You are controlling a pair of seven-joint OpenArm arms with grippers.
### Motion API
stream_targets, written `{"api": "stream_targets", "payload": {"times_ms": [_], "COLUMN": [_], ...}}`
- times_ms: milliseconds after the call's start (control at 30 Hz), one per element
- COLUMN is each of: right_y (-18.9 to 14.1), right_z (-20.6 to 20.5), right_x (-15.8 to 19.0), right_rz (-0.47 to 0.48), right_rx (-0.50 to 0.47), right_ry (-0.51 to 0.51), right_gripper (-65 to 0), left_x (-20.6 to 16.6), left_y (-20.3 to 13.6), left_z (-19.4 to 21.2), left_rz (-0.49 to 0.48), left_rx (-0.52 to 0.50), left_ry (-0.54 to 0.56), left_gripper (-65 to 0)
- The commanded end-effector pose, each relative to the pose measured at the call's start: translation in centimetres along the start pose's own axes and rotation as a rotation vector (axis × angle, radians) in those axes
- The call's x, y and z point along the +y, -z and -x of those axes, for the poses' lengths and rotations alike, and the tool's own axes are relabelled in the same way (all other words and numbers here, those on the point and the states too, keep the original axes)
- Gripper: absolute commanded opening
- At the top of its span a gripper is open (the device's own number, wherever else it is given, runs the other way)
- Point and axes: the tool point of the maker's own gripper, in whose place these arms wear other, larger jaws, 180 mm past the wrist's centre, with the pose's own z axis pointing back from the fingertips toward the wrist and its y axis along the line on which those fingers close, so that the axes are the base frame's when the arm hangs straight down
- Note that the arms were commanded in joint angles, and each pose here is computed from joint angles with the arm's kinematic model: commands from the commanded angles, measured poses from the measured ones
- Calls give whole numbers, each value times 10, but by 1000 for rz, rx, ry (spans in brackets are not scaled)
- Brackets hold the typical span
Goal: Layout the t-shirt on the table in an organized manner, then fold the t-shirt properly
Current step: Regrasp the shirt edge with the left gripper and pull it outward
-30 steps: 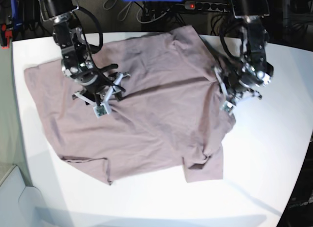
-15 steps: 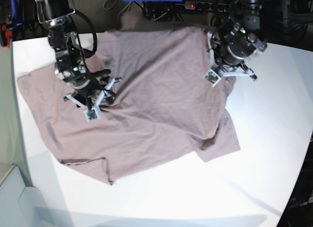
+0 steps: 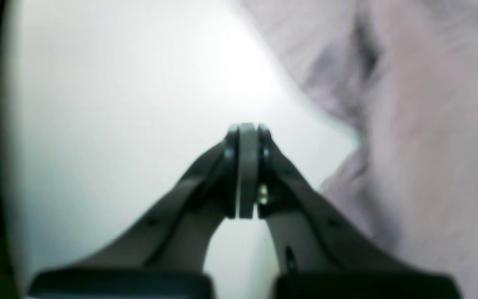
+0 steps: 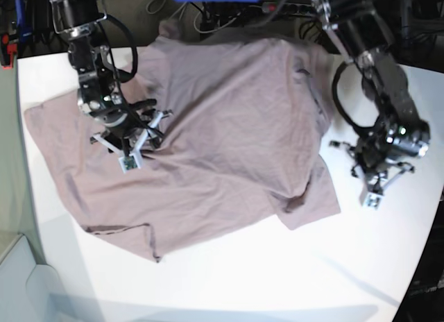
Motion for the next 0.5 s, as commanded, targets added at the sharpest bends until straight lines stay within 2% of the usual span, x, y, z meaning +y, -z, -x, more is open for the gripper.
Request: {"api": "stream_targets", "payload": {"times_ms": [0, 167, 300, 400, 467], "right_y": [0, 0, 0, 0, 0], "right_z": [7, 7, 7, 7, 7], "right_x": [-4, -4, -4, -4, -4], "right_rz": [16, 16, 16, 16, 16], "right_rx": [39, 40, 40, 40, 39], "right_ry": [-3, -2, -2, -2, -3], "right_gripper": [-392, -392, -392, -392, -392], "left_x": [2, -23, -43, -53, -47], "left_y": [4, 46, 69, 82, 90], "left_z": [-20, -26, -18, -17, -8], "left_rz": [10, 143, 225, 269, 257], "left_rx": [-59, -77, -52, -55, -38], "left_ry": [-10, -88, -137, -169, -165], "left_gripper": [-645, -646, -646, -646, -646]}}
